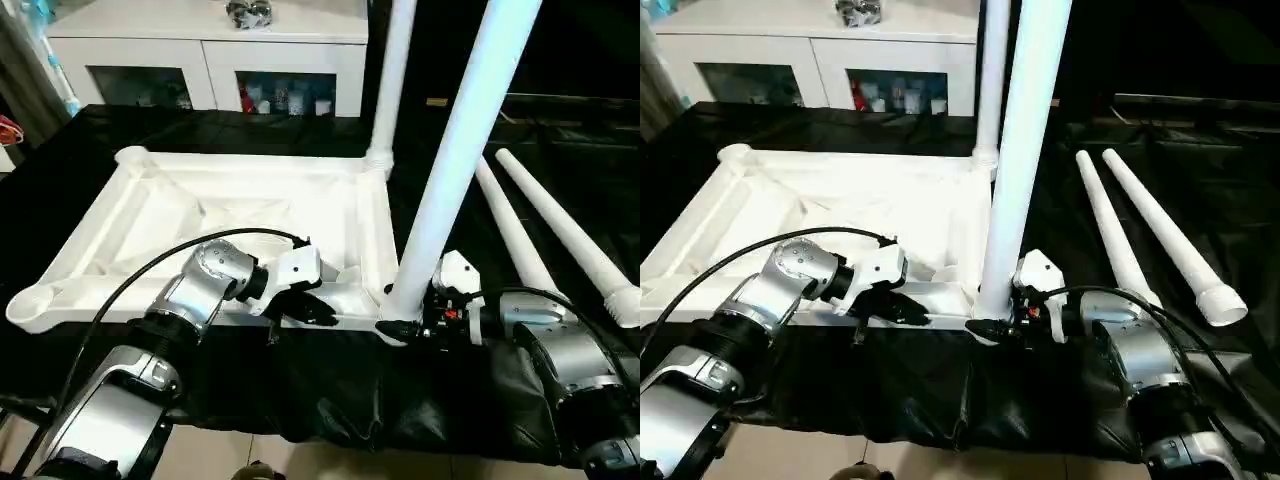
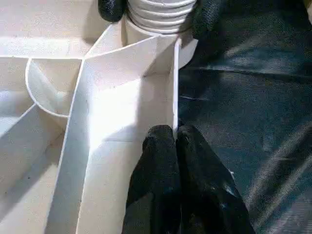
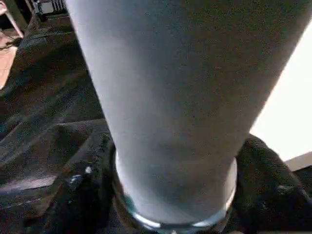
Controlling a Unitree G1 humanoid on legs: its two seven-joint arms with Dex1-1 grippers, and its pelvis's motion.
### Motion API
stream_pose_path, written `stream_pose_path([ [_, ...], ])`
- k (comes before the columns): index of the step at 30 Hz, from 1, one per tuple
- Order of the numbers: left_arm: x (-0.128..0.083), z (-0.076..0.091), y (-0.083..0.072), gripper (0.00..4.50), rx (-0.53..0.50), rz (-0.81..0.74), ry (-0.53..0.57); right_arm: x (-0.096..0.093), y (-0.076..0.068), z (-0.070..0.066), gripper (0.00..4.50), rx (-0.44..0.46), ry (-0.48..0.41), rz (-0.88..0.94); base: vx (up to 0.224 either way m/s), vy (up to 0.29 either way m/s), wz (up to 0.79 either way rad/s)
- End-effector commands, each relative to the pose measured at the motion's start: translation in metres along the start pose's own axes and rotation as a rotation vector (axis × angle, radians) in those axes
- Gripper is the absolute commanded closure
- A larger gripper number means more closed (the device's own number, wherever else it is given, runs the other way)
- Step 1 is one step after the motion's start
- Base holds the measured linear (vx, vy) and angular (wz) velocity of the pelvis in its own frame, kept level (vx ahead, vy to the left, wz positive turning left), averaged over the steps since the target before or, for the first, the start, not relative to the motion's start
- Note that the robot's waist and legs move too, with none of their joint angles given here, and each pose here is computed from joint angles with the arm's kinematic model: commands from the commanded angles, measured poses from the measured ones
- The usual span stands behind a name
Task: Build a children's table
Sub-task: Rotate leg to tighten
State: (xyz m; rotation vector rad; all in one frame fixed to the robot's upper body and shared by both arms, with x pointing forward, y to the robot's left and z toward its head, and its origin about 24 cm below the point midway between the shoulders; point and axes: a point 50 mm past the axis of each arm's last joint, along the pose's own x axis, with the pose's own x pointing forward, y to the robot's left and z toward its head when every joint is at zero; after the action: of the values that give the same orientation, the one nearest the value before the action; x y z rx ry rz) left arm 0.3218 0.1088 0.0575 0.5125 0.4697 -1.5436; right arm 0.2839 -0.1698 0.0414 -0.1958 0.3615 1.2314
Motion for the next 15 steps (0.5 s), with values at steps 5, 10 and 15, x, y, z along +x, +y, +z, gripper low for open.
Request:
stream_pose_path([
  [5, 0.009, 0.002, 0.0, 4.5, -0.015, 0.034, -0.022, 0.018, 0.016, -0.004, 1.74, 0.029, -0.009, 0.085, 0.0, 0.0, 0.0],
  [10, 0.023, 0.015, 0.01, 4.5, -0.059, 0.147, -0.077, 0.03, 0.0, -0.003, 1.75, 0.092, -0.085, -0.153, 0.0, 0.0, 0.0],
  [15, 0.046, 0.034, 0.017, 4.5, -0.09, 0.252, -0.106, 0.046, -0.02, -0.005, 1.75, 0.215, -0.13, -0.471, 0.0, 0.0, 0.0],
])
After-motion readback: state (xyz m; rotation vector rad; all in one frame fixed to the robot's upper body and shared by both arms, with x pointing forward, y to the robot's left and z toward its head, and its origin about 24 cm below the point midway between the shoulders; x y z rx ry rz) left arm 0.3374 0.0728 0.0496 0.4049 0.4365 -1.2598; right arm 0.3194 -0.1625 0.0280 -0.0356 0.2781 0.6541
